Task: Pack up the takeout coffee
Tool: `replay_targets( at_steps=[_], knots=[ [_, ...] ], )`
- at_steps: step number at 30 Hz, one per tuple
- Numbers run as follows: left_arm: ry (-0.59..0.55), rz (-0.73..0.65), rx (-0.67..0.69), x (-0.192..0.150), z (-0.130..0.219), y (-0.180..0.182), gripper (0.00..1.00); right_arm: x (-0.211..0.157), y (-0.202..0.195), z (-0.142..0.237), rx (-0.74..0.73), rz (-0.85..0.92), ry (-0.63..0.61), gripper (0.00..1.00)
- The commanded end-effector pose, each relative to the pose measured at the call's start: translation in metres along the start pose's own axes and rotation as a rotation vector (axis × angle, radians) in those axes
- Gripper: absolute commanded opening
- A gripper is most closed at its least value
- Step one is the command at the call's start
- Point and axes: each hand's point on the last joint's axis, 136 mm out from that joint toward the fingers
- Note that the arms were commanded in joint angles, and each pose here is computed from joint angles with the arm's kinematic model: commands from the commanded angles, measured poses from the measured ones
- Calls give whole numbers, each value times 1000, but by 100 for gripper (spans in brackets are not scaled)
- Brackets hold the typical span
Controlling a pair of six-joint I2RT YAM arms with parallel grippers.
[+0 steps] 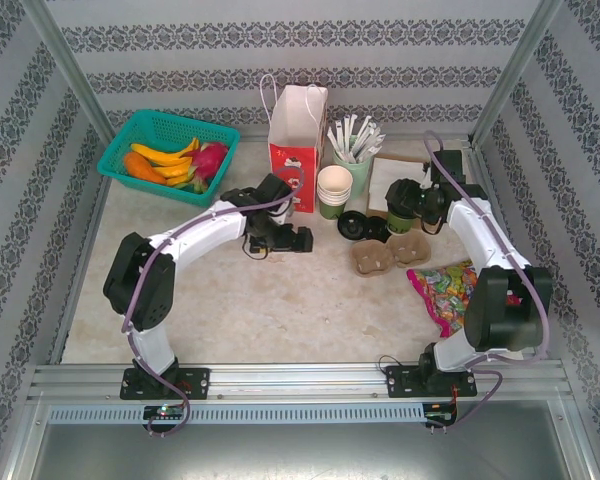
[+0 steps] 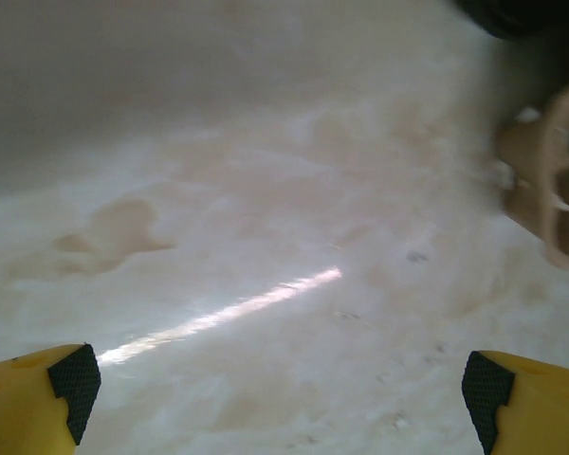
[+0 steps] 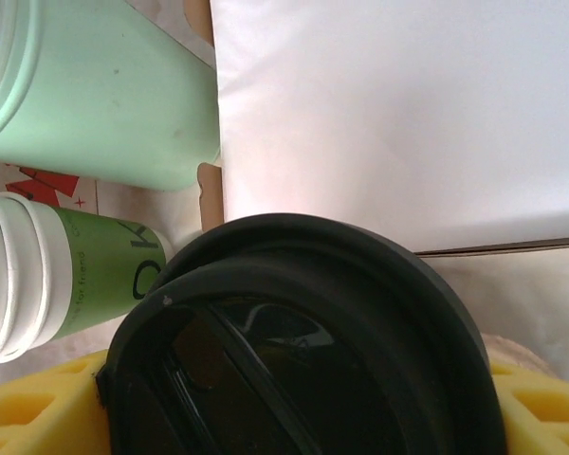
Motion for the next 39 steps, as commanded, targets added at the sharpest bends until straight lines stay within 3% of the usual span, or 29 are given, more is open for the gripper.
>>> replay_targets(
  at_steps=[1,7,18,30,39],
  knots=[
    [-4,-171,-122,3,-5,-49,100,18,-4,0,-30,22,-30,74],
    [44,-210,-151,8,-42,-91,95,30,-3,-7,-39,30,-37,74],
    [104,-199,-146,13,-87,-111,91,57,-11,-33,-63,46,-77,74],
    [155,-203,-85,4,-104,-108,82,21,-11,-15,-2,59,-56,75],
    [185,-194,-42,1,-116,-99,71,28,-26,-43,-55,60,-56,75]
  ],
)
Point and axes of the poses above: each hand's point on the last joint's axis, 136 mm out from that joint toward the fingers, its own z axis back along the fingers, its own y axis along the line the jaws close on, x = y × z, and after that the axes turned 1 degree about -z, right-handed
